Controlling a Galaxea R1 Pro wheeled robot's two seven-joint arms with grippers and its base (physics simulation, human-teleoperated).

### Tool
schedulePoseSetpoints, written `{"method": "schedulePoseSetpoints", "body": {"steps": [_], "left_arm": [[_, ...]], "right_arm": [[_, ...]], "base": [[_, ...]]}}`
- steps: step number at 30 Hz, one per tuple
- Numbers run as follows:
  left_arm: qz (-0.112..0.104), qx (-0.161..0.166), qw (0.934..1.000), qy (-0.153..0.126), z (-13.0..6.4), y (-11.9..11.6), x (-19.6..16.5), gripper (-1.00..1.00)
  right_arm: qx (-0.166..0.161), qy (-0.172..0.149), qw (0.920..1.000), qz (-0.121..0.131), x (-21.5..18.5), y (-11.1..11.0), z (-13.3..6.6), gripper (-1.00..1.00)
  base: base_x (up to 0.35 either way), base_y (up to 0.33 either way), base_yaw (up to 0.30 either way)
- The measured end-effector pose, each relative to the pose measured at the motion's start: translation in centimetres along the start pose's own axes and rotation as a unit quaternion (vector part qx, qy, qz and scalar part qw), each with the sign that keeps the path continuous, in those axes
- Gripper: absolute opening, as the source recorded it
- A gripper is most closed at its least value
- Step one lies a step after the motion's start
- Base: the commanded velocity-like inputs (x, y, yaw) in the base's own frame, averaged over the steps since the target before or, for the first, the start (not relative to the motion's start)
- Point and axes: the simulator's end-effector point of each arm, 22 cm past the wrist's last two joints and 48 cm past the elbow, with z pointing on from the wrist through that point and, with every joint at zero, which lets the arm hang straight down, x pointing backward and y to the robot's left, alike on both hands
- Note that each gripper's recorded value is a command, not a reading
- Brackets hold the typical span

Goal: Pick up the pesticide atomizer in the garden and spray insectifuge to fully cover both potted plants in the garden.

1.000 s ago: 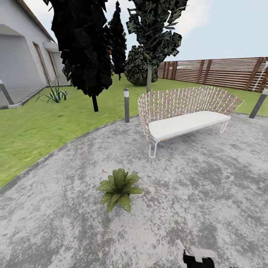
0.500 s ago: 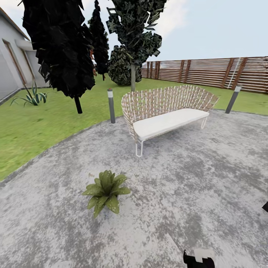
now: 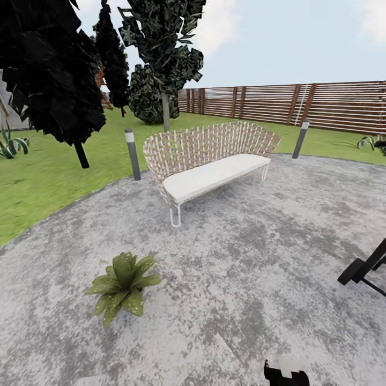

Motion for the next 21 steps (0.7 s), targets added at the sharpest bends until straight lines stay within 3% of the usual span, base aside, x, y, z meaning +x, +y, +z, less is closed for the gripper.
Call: {"method": "schedulePoseSetpoints", "body": {"steps": [21], "left_arm": [[0.001,0.0,1.0,0.007,0.05,0.03,0.68,-1.0]], "right_arm": [[-0.002,0.007,1.0,-0.003,0.71,0.22,0.02,1.0]], "base": [[0.011,-0.27,-0.232]]}}
